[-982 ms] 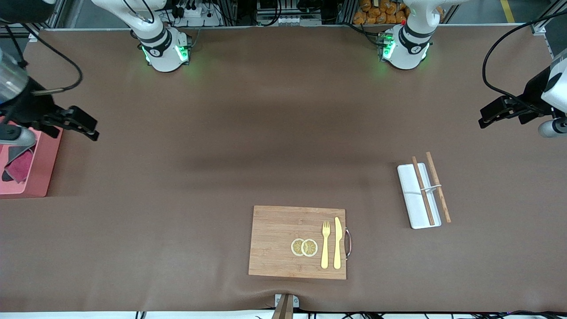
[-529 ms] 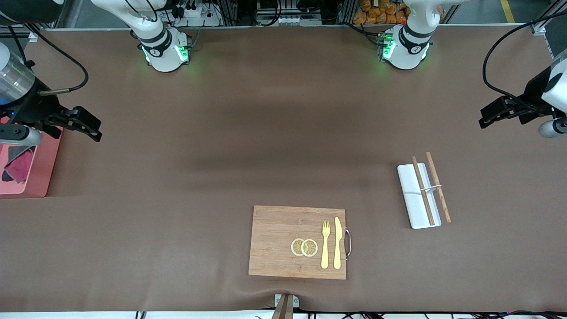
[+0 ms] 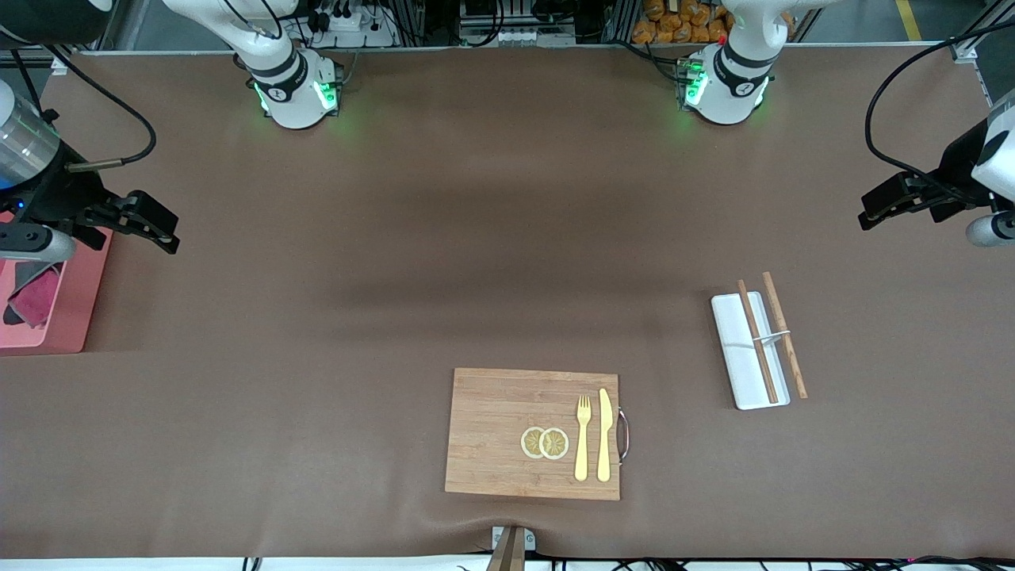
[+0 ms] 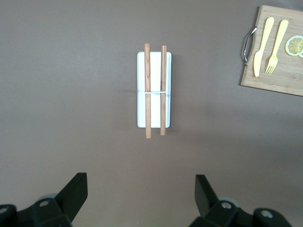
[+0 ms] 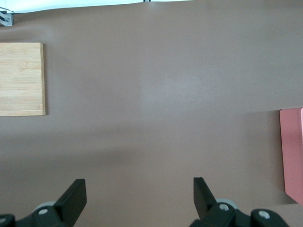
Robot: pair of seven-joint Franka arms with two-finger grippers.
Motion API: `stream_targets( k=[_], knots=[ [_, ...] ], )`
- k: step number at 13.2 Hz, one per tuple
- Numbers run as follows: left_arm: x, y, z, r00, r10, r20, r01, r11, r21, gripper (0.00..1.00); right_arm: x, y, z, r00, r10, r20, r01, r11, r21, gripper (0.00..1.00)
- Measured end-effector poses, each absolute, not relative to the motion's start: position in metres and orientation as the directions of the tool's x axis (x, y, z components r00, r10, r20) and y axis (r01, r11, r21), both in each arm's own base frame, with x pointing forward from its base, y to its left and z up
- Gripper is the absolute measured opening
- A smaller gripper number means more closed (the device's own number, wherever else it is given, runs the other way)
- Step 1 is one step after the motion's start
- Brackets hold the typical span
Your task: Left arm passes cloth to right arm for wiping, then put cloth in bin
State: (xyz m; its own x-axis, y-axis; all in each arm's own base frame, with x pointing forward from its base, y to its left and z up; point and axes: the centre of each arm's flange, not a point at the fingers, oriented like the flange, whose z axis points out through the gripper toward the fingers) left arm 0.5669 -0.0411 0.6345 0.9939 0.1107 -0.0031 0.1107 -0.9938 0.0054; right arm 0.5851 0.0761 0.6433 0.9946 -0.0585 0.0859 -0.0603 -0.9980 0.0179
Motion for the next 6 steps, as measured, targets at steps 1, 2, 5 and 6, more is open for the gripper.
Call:
stream_targets(
  k=[1, 2, 5, 6],
  knots=[
    [0.5669, -0.0408, 0.6345, 0.994, 0.111, -0.003, 0.111, -0.994, 0.005, 1.00, 0.5852, 0.0760, 0.6431, 0.995, -0.059, 0.086, -0.060, -0.998, 0.018, 1.00],
    [0.5670, -0.0406, 0.6345, 0.994, 0.111, -0.003, 0.112, -0.994, 0.005, 1.00, 0.5853, 0.0760, 0.6430, 0.995, -0.059, 0.085, -0.060, -0.998, 0.018, 1.00],
    [0.5669, -0.0403, 0.6344, 0.994, 0.112, -0.004, 0.112, -0.994, 0.005, 1.00, 0.5856, 0.0759, 0.6423, 0.995, -0.059, 0.084, -0.061, -0.998, 0.018, 1.00],
    [0.5668, -0.0403, 0.6343, 0.994, 0.112, -0.005, 0.112, -0.994, 0.005, 1.00, 0.5856, 0.0759, 0.6423, 0.995, -0.059, 0.084, -0.061, -0.998, 0.018, 1.00]
  ],
)
